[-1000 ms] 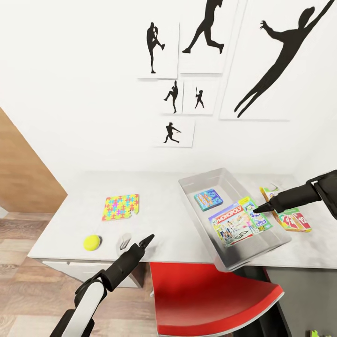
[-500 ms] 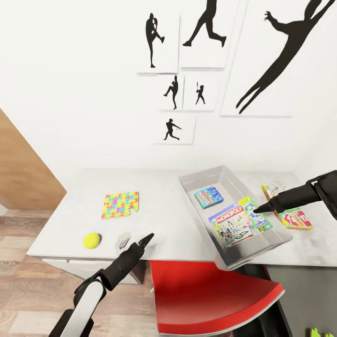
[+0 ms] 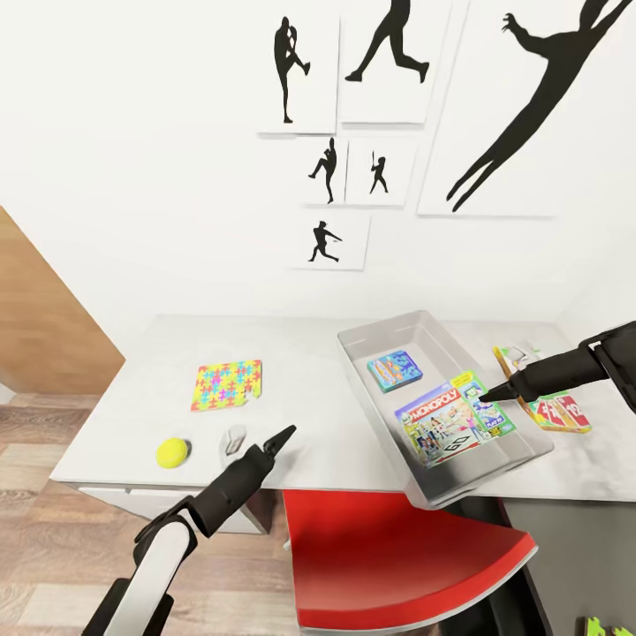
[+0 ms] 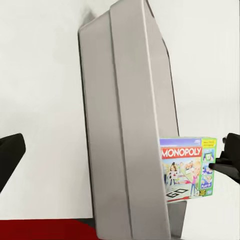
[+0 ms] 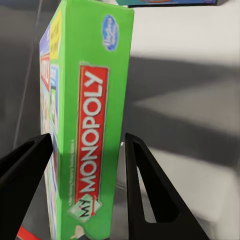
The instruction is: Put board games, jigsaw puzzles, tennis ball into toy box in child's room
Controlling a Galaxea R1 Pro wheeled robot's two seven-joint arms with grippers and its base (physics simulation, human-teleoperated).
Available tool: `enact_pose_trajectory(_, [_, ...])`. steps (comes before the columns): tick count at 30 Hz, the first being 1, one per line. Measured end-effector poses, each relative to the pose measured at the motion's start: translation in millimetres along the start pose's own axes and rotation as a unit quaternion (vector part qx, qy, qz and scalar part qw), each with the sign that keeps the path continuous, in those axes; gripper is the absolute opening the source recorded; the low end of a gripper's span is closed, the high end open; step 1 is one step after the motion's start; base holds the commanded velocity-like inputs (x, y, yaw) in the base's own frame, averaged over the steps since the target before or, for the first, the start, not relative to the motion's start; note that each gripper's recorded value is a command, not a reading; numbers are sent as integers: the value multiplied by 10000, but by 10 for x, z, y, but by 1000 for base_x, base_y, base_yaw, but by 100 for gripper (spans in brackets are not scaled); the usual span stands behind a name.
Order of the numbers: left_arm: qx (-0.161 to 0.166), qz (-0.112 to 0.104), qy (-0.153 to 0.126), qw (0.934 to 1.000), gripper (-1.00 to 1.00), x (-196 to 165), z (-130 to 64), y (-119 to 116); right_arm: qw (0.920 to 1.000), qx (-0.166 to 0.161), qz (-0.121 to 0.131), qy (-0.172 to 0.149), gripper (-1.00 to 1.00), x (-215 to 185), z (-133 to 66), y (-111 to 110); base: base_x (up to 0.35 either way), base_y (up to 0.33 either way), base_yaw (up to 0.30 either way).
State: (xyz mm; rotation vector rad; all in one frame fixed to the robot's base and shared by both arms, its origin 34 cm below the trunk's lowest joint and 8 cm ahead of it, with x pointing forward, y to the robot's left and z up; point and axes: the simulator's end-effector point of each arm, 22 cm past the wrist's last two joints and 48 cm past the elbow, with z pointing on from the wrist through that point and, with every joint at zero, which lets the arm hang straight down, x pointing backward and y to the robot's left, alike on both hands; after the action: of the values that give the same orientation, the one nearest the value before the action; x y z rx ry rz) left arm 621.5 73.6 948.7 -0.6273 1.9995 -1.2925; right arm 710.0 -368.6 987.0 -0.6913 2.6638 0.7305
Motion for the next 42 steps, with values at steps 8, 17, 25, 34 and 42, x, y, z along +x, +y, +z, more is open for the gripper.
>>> enact_pose_trajectory(8, [91, 24, 9, 10000, 100, -8, -6, -85, 10000, -10, 0, -1, -100, -5, 10, 6, 0, 0, 0])
enact_pose_trajectory(17, [108, 18, 21, 9999, 100, 0, -11, -97, 9997, -21, 232, 4, -100, -8, 28, 7, 0, 0, 0])
enact_pose_trajectory(25, [76, -9, 40, 10000, 100, 17, -4, -52, 9991, -43, 414, 51, -100, 16, 84, -10, 0, 0, 0])
enact_pose_trajectory(34, [32, -41, 66, 10000, 100, 39, 5, 2, 9987, -38, 492, 100, -100, 54, 120, -48, 0, 0, 0])
enact_pose_trajectory(42, [17, -50, 69, 10000, 100, 42, 6, 18, 9986, -40, 508, 120, -100, 69, 135, -54, 0, 0, 0])
